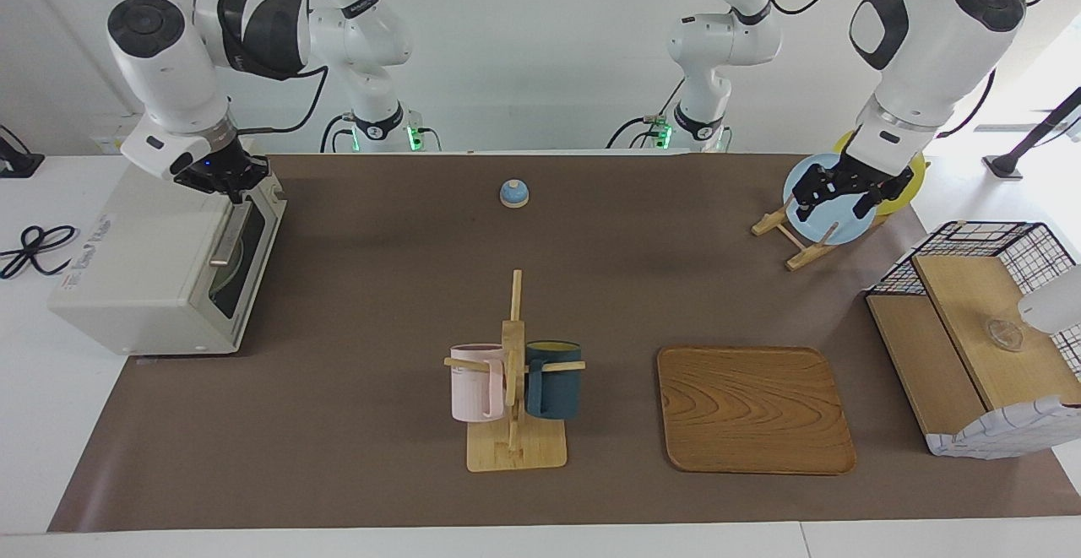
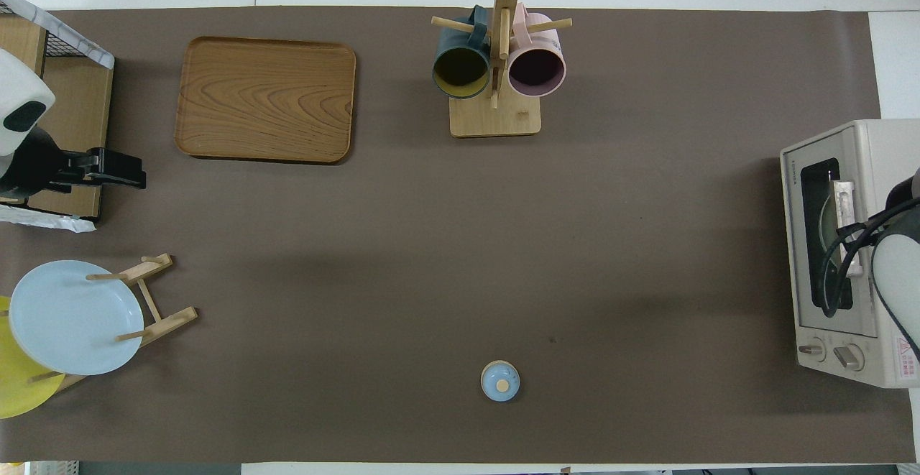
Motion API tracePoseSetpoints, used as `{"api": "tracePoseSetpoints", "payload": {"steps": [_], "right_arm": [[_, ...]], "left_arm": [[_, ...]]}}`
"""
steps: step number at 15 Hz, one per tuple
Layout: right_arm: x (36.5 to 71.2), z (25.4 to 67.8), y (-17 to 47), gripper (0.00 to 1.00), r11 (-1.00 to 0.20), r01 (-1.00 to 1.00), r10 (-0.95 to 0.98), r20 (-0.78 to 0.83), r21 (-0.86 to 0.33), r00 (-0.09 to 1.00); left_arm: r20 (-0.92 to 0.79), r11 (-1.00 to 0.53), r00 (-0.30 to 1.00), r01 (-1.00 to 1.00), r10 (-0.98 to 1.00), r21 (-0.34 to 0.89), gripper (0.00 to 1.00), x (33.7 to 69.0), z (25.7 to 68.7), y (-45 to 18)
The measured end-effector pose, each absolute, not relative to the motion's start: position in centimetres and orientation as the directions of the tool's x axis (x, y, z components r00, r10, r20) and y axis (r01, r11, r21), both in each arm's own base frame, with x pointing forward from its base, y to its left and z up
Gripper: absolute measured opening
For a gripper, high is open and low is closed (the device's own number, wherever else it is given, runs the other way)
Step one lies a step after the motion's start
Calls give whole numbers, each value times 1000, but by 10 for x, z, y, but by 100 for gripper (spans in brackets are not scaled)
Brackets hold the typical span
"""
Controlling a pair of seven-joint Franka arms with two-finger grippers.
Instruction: Put corn in oven
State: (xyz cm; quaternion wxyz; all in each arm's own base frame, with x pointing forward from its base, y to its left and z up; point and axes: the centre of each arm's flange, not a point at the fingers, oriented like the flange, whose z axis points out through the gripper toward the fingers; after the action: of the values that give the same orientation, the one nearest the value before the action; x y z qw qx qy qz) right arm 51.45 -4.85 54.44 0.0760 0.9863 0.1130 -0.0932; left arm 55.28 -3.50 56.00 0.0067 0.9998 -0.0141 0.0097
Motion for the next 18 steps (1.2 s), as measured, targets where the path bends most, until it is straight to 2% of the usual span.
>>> {"api": "tracePoseSetpoints", "payload": {"steps": [4, 11, 13, 18], "right_arm": [[535, 579, -7, 1, -975, 202, 182, -191, 93, 965], [546, 590, -8, 1, -988, 149, 134, -238, 45, 962], [547, 587, -8, 15, -990, 135, 121, -248, 41, 961], [546, 592, 3, 68, -990, 139, 132, -234, 15, 963]], "left_arm": [[19, -1000, 999, -28, -28, 13, 100, 553, 560, -35], [20, -1000, 999, -28, -28, 13, 100, 553, 560, -35], [20, -1000, 999, -28, -28, 13, 100, 553, 560, -35], [20, -1000, 999, -28, -28, 13, 100, 553, 560, -35]]}}
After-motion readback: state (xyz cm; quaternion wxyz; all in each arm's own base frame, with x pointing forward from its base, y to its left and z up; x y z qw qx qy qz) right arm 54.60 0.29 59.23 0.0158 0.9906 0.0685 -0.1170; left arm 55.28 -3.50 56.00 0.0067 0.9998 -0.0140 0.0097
